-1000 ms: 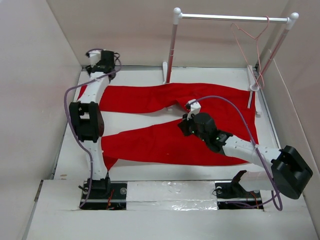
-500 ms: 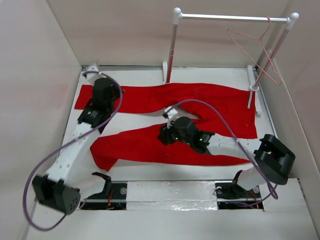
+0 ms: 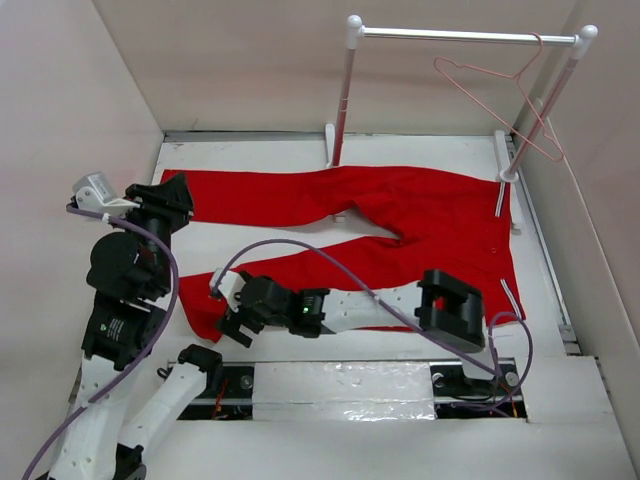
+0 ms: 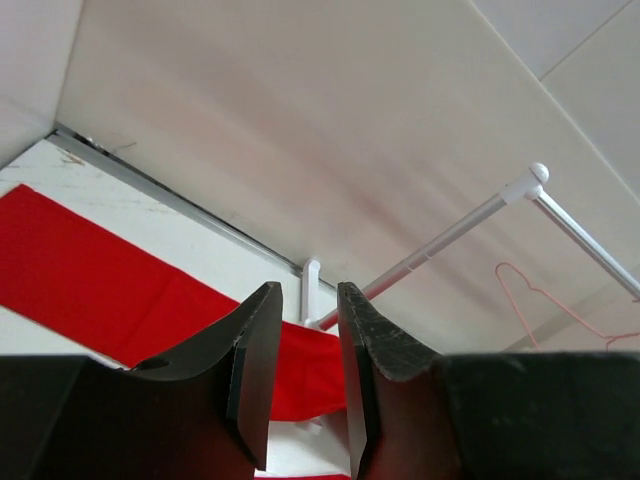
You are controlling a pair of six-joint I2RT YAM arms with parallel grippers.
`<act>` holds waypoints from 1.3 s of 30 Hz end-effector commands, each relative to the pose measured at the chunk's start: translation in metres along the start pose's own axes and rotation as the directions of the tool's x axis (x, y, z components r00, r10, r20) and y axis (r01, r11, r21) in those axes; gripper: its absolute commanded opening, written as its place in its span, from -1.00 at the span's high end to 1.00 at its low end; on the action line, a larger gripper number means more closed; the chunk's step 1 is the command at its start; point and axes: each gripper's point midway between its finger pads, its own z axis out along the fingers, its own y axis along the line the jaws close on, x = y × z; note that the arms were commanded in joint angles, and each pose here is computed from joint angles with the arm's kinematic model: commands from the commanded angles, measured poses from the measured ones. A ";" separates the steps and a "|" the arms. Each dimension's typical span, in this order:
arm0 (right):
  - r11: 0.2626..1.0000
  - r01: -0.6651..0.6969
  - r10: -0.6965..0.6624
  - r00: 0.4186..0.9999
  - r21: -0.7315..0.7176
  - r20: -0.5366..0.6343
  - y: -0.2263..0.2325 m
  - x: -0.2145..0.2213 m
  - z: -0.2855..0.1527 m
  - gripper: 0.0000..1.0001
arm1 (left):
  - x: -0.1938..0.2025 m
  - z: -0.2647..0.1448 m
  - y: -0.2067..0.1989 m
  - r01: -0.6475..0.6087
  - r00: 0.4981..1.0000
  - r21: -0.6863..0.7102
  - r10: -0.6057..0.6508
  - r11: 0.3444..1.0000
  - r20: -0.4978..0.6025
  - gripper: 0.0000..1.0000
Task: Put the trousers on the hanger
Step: Flatten out the trousers at the center of the board.
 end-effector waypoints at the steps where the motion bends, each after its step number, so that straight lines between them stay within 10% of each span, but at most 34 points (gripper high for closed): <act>1: 0.990 0.084 -0.074 0.993 0.110 -0.095 -0.019 0.002 0.012 -0.83 | -0.001 -0.007 0.005 -0.072 0.997 -0.011 0.071 0.997 -0.020 0.46; 9: 0.923 0.084 -0.043 0.992 0.376 -0.115 -0.067 0.019 0.029 -0.65 | 0.016 -0.004 0.012 -0.081 0.996 -0.010 0.080 0.997 -0.046 0.45; 13: 0.864 -0.004 0.030 0.999 0.503 -0.044 -0.094 0.006 0.018 0.19 | 0.027 0.004 0.011 -0.085 0.994 -0.010 0.084 0.996 -0.075 0.45; 18: 0.825 -0.123 0.062 0.990 0.551 0.128 -0.128 -0.045 -0.038 0.73 | 0.056 0.019 -0.003 -0.065 0.983 0.048 0.072 0.997 -0.169 0.45; 24: 0.735 -0.235 0.162 0.972 0.636 0.173 -0.193 -0.023 -0.127 0.76 | 0.121 0.043 -0.013 -0.007 0.939 0.102 0.042 0.995 -0.341 0.45; 33: 0.644 -0.373 0.451 0.890 0.668 0.063 -0.204 0.134 -0.185 0.78 | 0.221 0.048 0.043 -0.050 0.848 -0.020 0.032 0.999 -0.529 0.46; 39: 0.639 -0.387 0.487 0.872 0.665 0.039 -0.217 0.148 -0.187 -0.03 | 0.275 0.012 0.107 -0.164 0.759 -0.128 0.042 0.978 -0.650 0.44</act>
